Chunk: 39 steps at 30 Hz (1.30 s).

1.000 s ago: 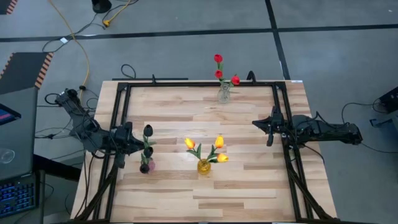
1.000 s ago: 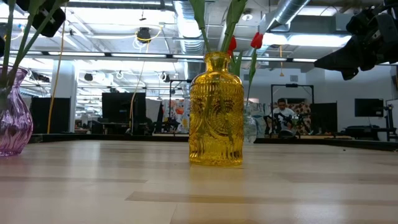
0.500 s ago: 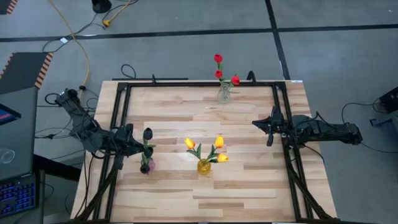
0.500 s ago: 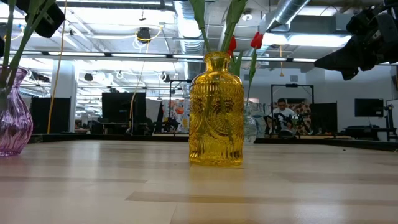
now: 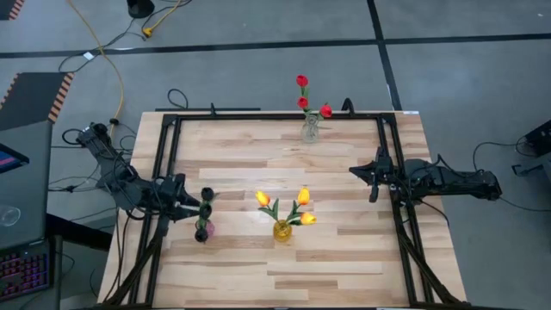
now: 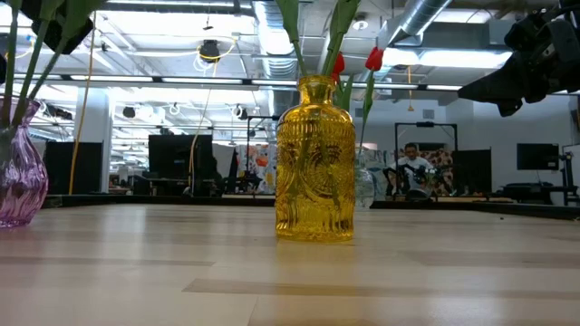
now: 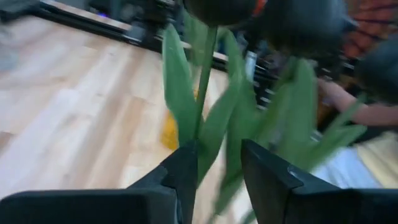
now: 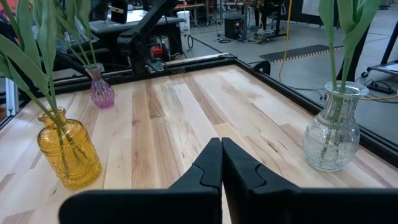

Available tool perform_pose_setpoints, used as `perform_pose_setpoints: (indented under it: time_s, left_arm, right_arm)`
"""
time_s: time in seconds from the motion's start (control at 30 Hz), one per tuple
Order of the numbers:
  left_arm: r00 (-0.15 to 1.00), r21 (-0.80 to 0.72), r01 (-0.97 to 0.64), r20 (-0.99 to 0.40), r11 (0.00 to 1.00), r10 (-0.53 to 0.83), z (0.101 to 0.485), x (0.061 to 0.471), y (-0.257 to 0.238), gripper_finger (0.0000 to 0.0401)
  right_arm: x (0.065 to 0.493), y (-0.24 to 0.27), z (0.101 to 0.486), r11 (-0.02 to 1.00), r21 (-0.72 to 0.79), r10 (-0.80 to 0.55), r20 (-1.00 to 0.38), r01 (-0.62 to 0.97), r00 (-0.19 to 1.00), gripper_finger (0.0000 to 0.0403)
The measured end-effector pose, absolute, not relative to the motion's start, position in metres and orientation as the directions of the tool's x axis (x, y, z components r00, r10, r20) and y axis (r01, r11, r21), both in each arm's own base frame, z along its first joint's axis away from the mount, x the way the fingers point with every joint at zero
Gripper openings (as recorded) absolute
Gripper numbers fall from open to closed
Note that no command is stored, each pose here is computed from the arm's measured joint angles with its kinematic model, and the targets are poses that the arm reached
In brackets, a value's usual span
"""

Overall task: Sort flowers into vase by color
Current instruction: Put the black flower into the purple vase, then return to Home Position

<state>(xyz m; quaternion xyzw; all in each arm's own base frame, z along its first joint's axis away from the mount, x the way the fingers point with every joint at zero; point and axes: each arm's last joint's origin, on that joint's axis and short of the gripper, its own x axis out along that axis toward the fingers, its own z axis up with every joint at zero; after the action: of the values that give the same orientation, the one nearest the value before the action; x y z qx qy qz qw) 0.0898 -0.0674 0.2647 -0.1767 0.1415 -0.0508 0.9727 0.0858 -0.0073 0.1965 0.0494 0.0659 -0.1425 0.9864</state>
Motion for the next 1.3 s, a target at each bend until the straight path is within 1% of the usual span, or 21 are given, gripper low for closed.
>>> perform_pose_setpoints:
  time_s: [0.1,0.17,0.23,0.37,0.53,0.73,0.83,0.93,1.0,1.2,1.3]
  left_arm:
    - [0.939,-0.401,0.121,-0.25,0.908,-0.235,0.267,0.086,-0.067,0.0117]
    - [0.936,-0.446,0.137,-0.235,0.884,-0.263,0.269,0.083,-0.065,0.0118]
    - [0.941,-0.483,0.136,-0.211,0.865,-0.266,0.271,0.08,-0.062,0.0118]
    - [0.956,-0.506,0.142,-0.154,0.851,-0.25,0.276,0.073,-0.053,0.011]
    - [0.983,-0.49,0.109,-0.078,0.865,-0.168,0.281,0.063,-0.04,0.01]
    - [1.0,-0.429,-0.024,-0.007,0.903,0.024,0.285,0.053,-0.023,0.0086]
    - [0.996,-0.368,-0.073,0.014,0.927,0.084,0.286,0.049,-0.018,0.0064]
    - [0.989,-0.294,-0.134,0.021,0.946,0.147,0.286,0.047,-0.014,0.0028]
    - [0.984,-0.245,-0.165,0.021,0.955,0.176,0.287,0.047,-0.013,0.0008]
    - [0.972,-0.144,-0.223,0.04,0.964,0.231,0.289,0.048,-0.01,0.0]
    - [0.968,-0.128,-0.242,0.039,0.962,0.249,0.289,0.048,-0.009,0.0]
  right_arm:
    - [0.086,-0.007,0.196,0.954,0.078,-0.275,-0.144,0.288,0.951,0.0031]
    - [0.086,-0.007,0.196,0.954,0.078,-0.275,-0.144,0.288,0.951,0.0031]
    - [0.086,-0.007,0.197,0.955,0.079,-0.275,-0.144,0.288,0.951,0.0031]
    - [0.086,-0.007,0.197,0.954,0.079,-0.275,-0.144,0.288,0.951,0.0031]
    - [0.086,-0.007,0.196,0.954,0.079,-0.275,-0.144,0.288,0.951,0.0031]
    - [0.086,-0.007,0.197,0.955,0.079,-0.274,-0.144,0.287,0.951,0.0031]
    - [0.086,-0.007,0.197,0.955,0.076,-0.275,-0.144,0.287,0.951,0.0031]
    - [0.086,-0.007,0.197,0.955,0.076,-0.275,-0.144,0.287,0.951,0.0031]
    - [0.086,-0.007,0.197,0.955,0.076,-0.274,-0.144,0.287,0.951,0.0031]
    - [0.086,-0.007,0.197,0.955,0.077,-0.275,-0.144,0.287,0.951,0.0031]
    - [0.086,-0.007,0.197,0.955,0.077,-0.275,-0.144,0.288,0.951,0.0031]
